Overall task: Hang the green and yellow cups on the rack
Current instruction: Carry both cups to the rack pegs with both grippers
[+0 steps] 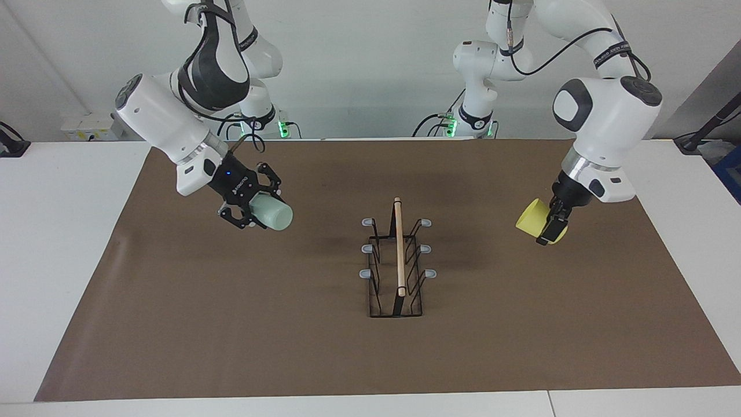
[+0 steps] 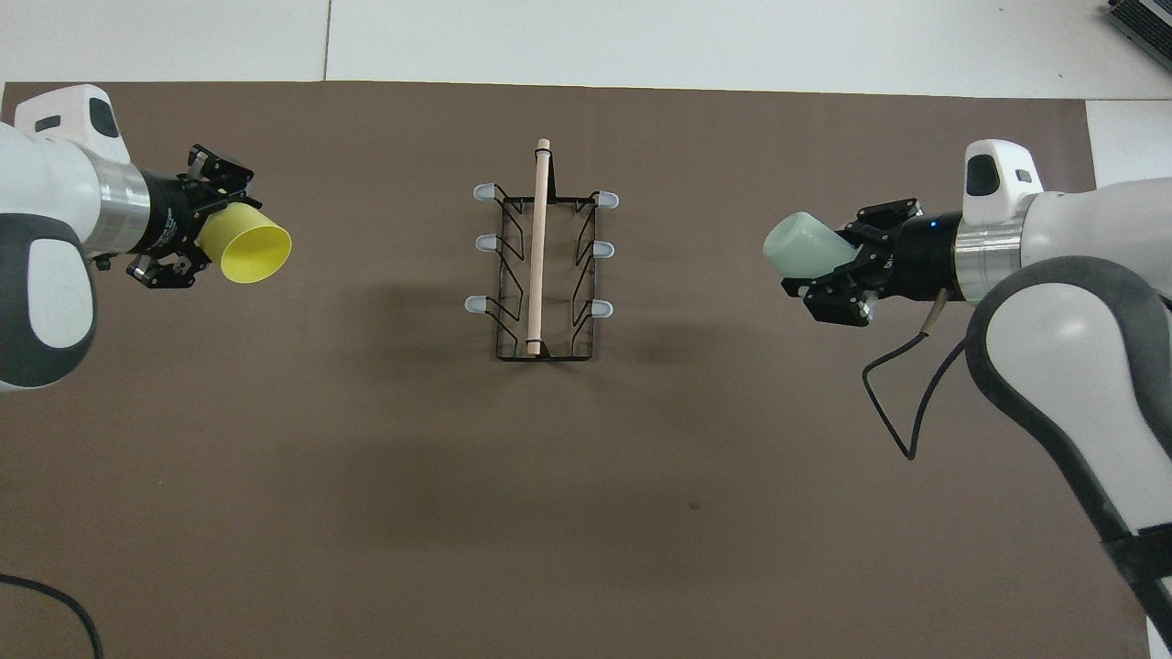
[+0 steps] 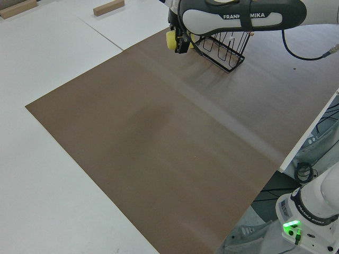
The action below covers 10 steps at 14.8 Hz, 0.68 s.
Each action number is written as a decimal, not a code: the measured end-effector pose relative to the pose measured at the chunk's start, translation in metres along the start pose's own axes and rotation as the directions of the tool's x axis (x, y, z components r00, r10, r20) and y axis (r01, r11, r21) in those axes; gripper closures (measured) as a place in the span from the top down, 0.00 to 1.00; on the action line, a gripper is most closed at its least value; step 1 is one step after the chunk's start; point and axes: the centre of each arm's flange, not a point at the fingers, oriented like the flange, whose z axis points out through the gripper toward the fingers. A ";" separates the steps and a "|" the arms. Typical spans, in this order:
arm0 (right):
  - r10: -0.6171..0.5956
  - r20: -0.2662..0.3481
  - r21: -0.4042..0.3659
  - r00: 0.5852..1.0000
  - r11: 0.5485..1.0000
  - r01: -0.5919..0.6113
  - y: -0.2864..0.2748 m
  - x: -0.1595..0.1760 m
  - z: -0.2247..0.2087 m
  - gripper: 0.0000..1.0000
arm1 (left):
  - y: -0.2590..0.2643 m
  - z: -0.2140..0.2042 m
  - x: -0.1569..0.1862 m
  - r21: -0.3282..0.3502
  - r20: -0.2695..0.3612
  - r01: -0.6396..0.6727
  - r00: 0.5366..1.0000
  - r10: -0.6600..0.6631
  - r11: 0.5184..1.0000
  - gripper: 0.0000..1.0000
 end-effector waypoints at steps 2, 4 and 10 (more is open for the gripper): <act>0.017 -0.112 0.039 0.994 0.999 -0.013 -0.011 0.002 0.007 0.66 | 0.018 -0.005 -0.035 0.052 -0.066 -0.114 0.991 0.118 0.992 0.67; 0.023 -0.212 0.051 0.977 0.999 -0.013 -0.023 0.000 0.015 0.66 | 0.035 -0.005 -0.070 0.104 -0.134 -0.185 0.971 0.198 0.977 0.67; 0.063 -0.433 0.030 0.899 0.998 -0.056 -0.071 -0.007 0.063 0.66 | 0.069 -0.007 -0.163 0.192 -0.388 -0.284 0.857 0.338 0.939 0.67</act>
